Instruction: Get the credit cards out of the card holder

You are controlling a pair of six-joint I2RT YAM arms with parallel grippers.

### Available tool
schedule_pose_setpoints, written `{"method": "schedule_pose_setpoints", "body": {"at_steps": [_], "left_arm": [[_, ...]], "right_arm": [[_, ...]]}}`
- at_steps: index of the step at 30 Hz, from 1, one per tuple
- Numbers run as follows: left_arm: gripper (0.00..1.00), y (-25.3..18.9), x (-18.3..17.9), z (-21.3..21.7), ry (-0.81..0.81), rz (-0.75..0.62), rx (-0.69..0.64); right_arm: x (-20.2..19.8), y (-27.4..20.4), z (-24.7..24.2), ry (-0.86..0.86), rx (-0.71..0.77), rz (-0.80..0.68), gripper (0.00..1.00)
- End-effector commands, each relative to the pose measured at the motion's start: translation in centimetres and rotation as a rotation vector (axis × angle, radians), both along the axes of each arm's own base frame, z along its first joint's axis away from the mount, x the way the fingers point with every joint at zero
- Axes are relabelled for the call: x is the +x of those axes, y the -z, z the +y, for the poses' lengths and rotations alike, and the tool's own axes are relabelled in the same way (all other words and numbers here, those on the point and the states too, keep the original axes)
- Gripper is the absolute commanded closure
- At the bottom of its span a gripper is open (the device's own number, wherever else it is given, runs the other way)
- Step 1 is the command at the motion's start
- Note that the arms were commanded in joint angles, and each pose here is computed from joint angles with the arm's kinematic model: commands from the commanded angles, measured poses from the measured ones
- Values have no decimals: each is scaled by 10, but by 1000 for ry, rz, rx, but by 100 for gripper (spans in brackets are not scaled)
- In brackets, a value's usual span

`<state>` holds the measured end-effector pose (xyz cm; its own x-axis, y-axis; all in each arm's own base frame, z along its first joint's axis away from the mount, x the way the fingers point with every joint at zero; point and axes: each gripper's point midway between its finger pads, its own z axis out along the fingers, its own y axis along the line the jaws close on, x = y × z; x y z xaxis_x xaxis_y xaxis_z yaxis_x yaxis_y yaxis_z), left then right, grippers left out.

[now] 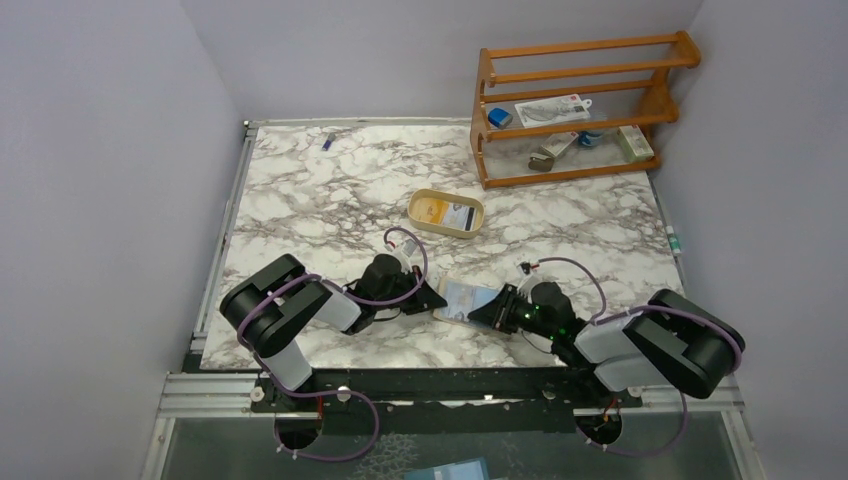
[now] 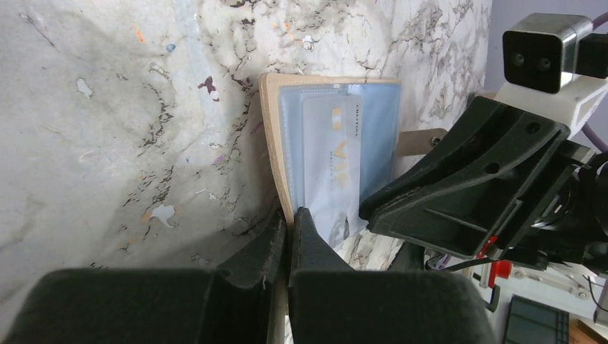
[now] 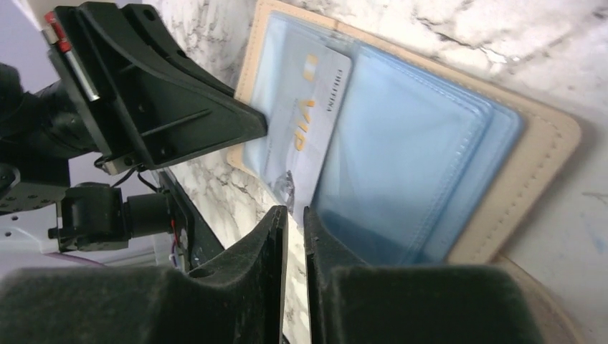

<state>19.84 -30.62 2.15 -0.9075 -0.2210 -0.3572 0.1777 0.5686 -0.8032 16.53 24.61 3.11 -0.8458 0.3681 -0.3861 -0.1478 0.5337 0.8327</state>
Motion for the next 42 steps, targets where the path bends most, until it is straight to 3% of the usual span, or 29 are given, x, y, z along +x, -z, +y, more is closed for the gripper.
{"method": "schedule_pose_setpoints", "body": {"at_steps": [1,3,10,16,18,28,42], "left_arm": [[100,37,-26,20,35,100,122],[100,36,-26,18,39,99,117],[100,33,-27,18,42,96,111],[100,35,-28,20,41,100,116],[100,36,-28,20,44,99,117],[100,35,-27,17,54,99,113],[100,37,-29,18,56,104,116]], "right_arm": [[-4,23,-11,12,-95,38,82],[-4,24,-8,4,-85,44,80],[-3,29,2,-13,-49,71,58],[-6,37,-11,28,-96,91,56],[-5,36,-14,40,-106,81,58],[-2,35,-9,30,-92,77,98],[-8,37,-22,64,-105,85,99]]}}
